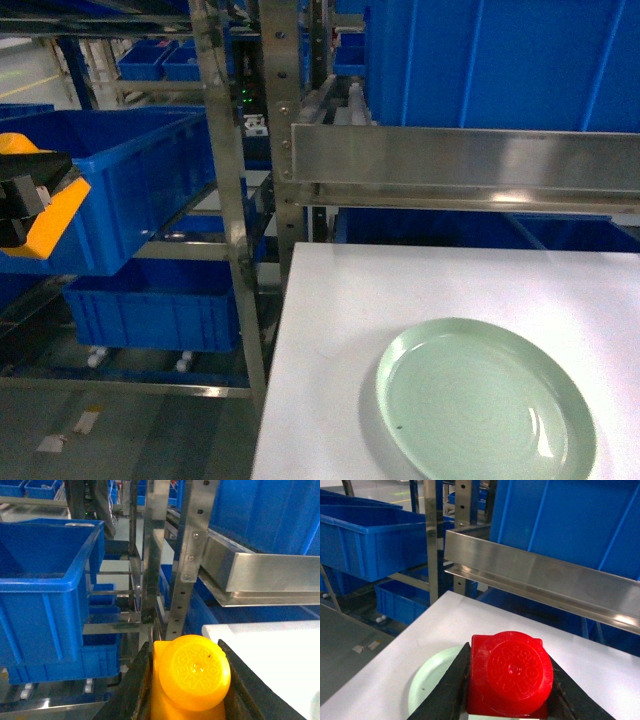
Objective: Sort and place red and yellow blocks in left bins
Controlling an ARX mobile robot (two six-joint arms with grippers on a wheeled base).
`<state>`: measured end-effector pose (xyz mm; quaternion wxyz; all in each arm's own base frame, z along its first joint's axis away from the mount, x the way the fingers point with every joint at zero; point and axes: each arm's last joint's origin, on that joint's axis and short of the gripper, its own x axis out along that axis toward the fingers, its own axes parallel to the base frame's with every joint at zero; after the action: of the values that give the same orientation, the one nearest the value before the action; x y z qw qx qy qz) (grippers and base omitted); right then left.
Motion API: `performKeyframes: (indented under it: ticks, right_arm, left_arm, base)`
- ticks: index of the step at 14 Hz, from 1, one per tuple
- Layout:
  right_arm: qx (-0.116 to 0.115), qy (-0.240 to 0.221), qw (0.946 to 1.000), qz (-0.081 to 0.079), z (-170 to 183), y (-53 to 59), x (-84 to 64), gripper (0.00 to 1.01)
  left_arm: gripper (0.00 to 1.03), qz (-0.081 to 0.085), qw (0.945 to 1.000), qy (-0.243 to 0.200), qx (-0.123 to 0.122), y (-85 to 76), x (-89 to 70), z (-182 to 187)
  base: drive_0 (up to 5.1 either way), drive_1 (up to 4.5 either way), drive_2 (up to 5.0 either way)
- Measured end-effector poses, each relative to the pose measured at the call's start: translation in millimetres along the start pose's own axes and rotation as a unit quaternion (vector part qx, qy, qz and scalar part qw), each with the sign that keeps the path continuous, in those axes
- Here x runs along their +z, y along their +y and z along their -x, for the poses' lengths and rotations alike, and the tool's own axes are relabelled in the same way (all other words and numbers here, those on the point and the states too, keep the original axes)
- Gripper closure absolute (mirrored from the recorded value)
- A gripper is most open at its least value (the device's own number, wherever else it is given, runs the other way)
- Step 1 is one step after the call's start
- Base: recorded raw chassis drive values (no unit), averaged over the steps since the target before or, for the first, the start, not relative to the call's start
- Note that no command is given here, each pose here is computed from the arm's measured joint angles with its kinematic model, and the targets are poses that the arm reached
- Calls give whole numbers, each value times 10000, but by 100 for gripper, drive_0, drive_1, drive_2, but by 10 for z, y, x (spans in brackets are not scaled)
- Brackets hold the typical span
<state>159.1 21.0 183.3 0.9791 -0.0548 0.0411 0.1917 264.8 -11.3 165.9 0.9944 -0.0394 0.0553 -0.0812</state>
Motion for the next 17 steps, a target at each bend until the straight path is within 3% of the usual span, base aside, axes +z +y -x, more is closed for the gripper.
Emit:
performKeyframes:
  ticks: [17]
  right_arm:
    - [-1, -7, 10000, 2, 1, 0, 1, 73]
  left_arm:
    - [76, 3, 10000, 23, -2, -2, -9, 4]
  base:
    - [-417, 10, 446]
